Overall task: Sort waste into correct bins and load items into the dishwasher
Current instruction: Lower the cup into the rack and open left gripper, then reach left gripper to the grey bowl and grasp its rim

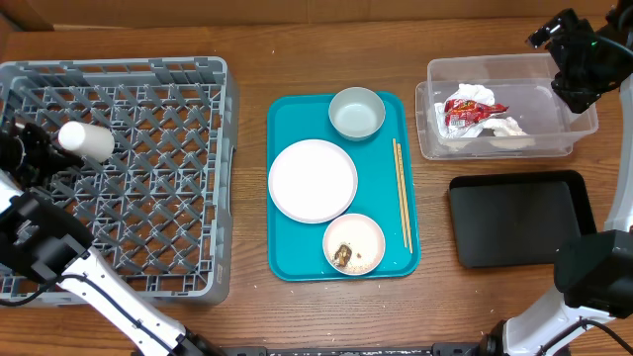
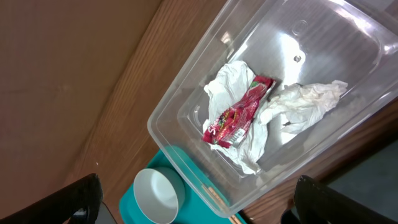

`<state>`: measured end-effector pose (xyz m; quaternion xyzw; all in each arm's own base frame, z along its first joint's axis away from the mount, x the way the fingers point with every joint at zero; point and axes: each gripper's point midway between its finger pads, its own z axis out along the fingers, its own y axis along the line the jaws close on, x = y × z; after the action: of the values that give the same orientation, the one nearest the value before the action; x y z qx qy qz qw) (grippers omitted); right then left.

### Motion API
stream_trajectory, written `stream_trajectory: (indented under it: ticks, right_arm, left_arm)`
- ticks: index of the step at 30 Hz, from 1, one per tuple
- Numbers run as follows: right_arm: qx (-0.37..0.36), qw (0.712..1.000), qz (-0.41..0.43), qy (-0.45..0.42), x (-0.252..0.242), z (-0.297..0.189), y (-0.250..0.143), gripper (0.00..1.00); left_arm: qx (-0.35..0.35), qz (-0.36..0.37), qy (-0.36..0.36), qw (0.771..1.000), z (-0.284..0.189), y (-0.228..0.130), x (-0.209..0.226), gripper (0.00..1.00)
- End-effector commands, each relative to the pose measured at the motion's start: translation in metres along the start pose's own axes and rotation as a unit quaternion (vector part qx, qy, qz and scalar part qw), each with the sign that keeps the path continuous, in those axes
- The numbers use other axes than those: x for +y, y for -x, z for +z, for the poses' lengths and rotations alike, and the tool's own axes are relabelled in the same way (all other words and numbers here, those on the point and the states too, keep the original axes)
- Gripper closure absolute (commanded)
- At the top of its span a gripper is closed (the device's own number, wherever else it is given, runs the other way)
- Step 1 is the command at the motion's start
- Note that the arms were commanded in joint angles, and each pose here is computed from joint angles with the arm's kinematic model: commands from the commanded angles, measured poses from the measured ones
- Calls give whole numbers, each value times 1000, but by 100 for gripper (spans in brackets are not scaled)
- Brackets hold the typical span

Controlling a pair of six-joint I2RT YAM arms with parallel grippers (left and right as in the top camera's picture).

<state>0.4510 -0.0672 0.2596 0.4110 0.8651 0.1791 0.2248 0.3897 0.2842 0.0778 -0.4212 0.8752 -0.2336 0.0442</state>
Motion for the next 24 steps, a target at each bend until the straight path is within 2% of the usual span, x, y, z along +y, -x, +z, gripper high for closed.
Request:
stream_trajectory:
  ticks: [1,4,11,17,20,21,23,24]
  right_arm:
    - [-12,1000,-1,11,5,-9,6,0]
    - [-12,1000,-1,11,5,-9,6,0]
    - [-12,1000,-1,11,5,-9,6,0]
    - [-12,1000,-1,11,5,-9,6,0]
    - [-12,1000,-1,11,5,-9,6,0]
    - [-12,1000,-1,11,5,-9,6,0]
    - [-12,1000,-1,11,5,-9,6,0]
    - [-12,1000,-1,11,5,-9,6,0]
  left_arm:
    - [-4,-26,57,998,-2,3,26,96]
    - [-15,-37,54,998,-14,3,25,96]
    - [-79,-4,8,997,-66,2,-13,96]
    - [-135,52,-27,989,-125,-29,-72,95]
    - [-142,134,-109,975,-149,-65,-141,67]
    - [-137,168,-139,966,-153,-80,-164,55]
    - [-123,224,-182,949,-155,-106,-202,21]
    - [-112,253,-200,940,-153,-120,-220,12]
